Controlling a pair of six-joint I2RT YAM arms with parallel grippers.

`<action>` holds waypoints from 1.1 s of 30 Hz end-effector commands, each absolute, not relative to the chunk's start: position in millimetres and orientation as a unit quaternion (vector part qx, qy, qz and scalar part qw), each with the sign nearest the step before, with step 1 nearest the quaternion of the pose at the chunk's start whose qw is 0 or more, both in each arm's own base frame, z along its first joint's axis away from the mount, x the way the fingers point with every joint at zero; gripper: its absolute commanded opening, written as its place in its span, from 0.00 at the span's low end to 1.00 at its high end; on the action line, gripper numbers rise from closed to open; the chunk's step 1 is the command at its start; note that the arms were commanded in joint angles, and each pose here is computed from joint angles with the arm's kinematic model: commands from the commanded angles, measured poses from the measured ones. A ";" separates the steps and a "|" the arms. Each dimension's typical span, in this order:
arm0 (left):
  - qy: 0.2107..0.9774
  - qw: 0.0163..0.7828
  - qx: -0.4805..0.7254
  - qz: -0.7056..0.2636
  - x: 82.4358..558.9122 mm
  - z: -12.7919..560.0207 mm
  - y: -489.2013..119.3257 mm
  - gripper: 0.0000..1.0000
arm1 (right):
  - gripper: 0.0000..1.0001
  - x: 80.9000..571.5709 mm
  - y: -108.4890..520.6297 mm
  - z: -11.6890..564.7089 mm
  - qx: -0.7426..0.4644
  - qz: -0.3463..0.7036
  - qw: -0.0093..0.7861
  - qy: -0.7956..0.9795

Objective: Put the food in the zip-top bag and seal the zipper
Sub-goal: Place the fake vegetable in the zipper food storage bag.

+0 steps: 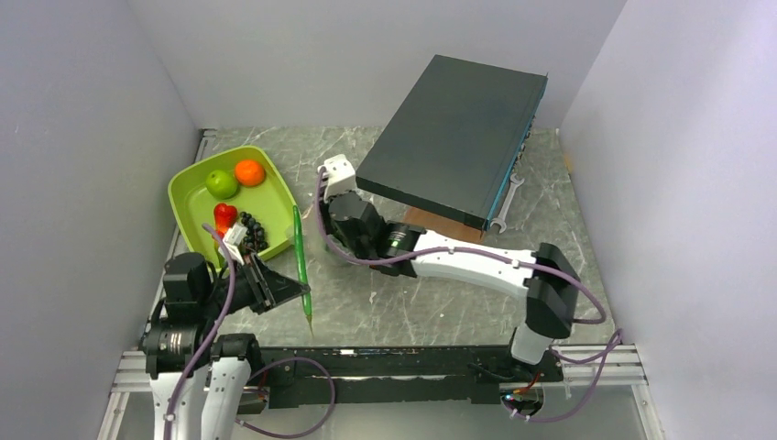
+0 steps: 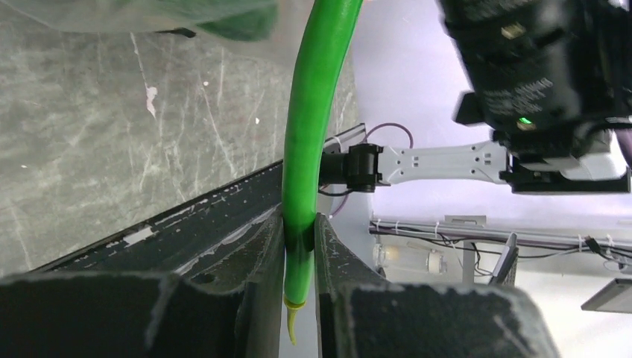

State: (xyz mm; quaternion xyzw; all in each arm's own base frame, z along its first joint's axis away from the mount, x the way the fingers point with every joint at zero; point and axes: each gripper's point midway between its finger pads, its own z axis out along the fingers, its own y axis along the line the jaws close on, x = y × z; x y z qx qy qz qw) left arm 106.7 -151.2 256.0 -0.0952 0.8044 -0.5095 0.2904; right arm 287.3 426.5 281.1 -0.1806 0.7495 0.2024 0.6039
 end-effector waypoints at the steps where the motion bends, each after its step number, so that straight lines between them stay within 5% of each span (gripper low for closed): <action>1: 0.791 0.270 -0.084 -0.542 80.5 257.3 -159.4 0.00 | 0.00 287.1 464.9 291.0 -0.163 0.270 0.592 0.742; 12: 0.803 0.196 -0.081 -0.556 51.9 228.7 -165.1 0.00 | 0.00 264.3 468.9 317.1 -0.171 0.243 0.618 0.728; 33: 0.726 0.133 -0.238 -0.631 82.6 244.0 -170.0 0.00 | 0.00 186.6 424.9 357.4 -0.216 0.168 0.736 0.619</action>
